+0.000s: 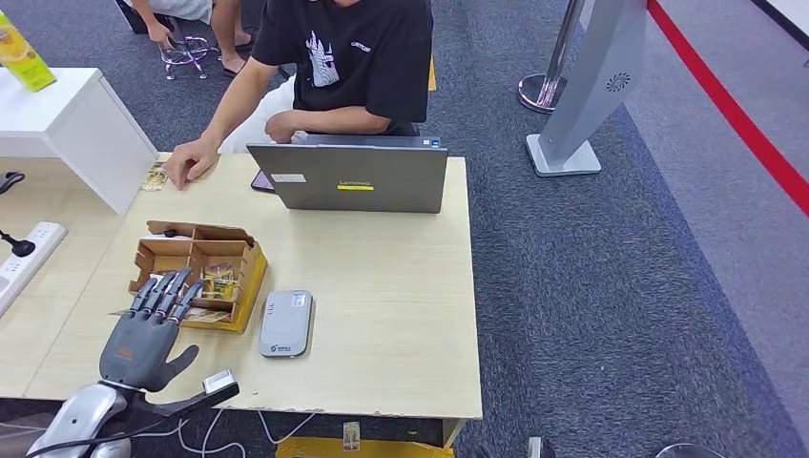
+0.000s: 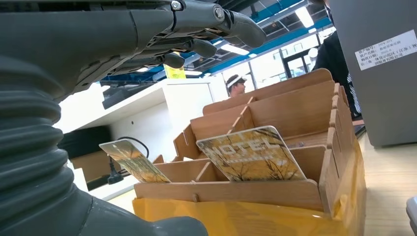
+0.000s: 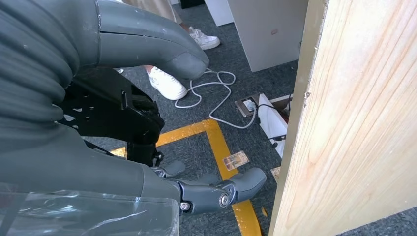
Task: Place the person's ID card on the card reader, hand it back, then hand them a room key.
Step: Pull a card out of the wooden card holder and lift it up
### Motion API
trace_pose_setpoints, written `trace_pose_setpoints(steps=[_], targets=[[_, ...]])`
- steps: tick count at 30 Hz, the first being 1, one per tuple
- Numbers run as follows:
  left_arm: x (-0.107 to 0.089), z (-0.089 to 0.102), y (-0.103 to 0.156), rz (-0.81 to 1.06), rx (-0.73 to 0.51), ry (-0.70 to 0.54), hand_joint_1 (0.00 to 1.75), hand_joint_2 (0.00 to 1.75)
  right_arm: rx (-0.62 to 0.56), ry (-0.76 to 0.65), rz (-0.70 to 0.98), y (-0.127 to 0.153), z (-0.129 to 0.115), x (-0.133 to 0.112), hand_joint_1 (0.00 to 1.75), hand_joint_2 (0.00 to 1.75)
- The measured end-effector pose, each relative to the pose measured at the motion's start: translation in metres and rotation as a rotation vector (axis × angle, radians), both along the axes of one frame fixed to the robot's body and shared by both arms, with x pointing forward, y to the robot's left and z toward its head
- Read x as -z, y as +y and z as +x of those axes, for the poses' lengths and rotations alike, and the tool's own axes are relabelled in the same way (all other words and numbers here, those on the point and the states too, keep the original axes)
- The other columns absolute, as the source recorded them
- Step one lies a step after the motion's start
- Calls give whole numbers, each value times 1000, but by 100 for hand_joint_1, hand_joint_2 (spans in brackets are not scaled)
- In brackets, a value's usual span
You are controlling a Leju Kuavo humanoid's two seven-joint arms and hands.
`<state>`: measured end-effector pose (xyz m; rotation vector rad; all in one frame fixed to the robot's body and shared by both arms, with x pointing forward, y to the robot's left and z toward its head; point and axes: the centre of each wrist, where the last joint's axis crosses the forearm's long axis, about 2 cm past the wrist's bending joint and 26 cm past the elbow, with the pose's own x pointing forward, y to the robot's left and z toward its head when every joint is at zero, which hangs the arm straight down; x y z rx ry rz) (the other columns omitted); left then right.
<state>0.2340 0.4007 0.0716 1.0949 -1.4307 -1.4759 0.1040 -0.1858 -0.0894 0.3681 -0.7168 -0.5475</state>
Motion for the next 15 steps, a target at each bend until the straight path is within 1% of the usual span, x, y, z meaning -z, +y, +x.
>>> trace_pose_setpoints(steps=[8, 15], targets=[[7, 1, -2, -11, -15, 27, 0, 175, -10, -1, -1, 0, 1, 0, 0, 175], [9, 3, 0, -13, -27, 38, 0, 175, -13, -1, 0, 0, 1, 0, 0, 175]])
